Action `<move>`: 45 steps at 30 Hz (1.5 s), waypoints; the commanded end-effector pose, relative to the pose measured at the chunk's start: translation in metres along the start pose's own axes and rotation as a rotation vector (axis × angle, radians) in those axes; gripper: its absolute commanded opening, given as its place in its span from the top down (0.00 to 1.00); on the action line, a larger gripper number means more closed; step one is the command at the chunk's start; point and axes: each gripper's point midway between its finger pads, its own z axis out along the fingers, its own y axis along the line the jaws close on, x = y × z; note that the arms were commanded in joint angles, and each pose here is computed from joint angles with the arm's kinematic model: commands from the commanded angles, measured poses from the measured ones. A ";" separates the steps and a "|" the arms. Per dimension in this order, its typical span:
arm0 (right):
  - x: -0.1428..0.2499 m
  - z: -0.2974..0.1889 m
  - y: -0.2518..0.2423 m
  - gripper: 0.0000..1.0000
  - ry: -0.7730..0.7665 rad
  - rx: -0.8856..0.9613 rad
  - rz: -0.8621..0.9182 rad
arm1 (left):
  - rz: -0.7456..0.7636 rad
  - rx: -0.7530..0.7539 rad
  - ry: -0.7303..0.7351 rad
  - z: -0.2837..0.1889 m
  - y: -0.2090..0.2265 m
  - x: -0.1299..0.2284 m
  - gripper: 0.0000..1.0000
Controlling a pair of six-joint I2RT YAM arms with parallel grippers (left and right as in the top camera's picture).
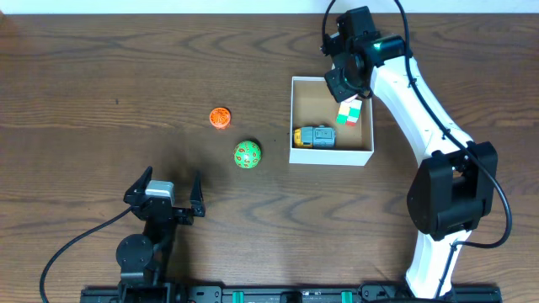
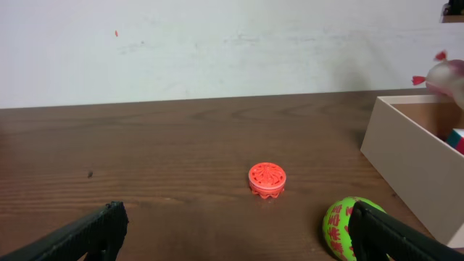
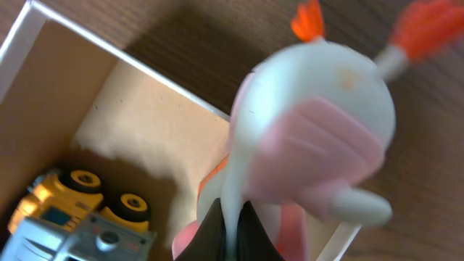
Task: Pack container
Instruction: 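Carry the duck over the box and lower it inside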
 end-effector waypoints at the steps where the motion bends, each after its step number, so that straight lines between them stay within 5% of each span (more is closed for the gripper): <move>1: -0.014 -0.017 0.007 0.99 -0.055 -0.011 -0.162 | 0.007 0.009 0.045 0.001 -0.001 0.015 0.02; 16: -0.044 -0.095 -0.006 0.99 -0.261 0.072 -0.178 | 0.007 0.009 0.045 0.001 -0.001 0.015 0.02; 25: -0.017 -0.101 0.025 0.99 -0.199 -0.097 -0.304 | 0.007 0.009 0.045 0.001 -0.001 0.015 0.02; 42: 0.004 -0.095 0.024 0.94 -0.125 -0.115 -0.442 | 0.007 0.009 0.045 0.001 -0.001 0.015 0.02; 45: 0.004 -0.093 0.020 0.87 -0.124 -0.109 -0.470 | 0.007 0.009 0.045 0.001 -0.001 0.015 0.02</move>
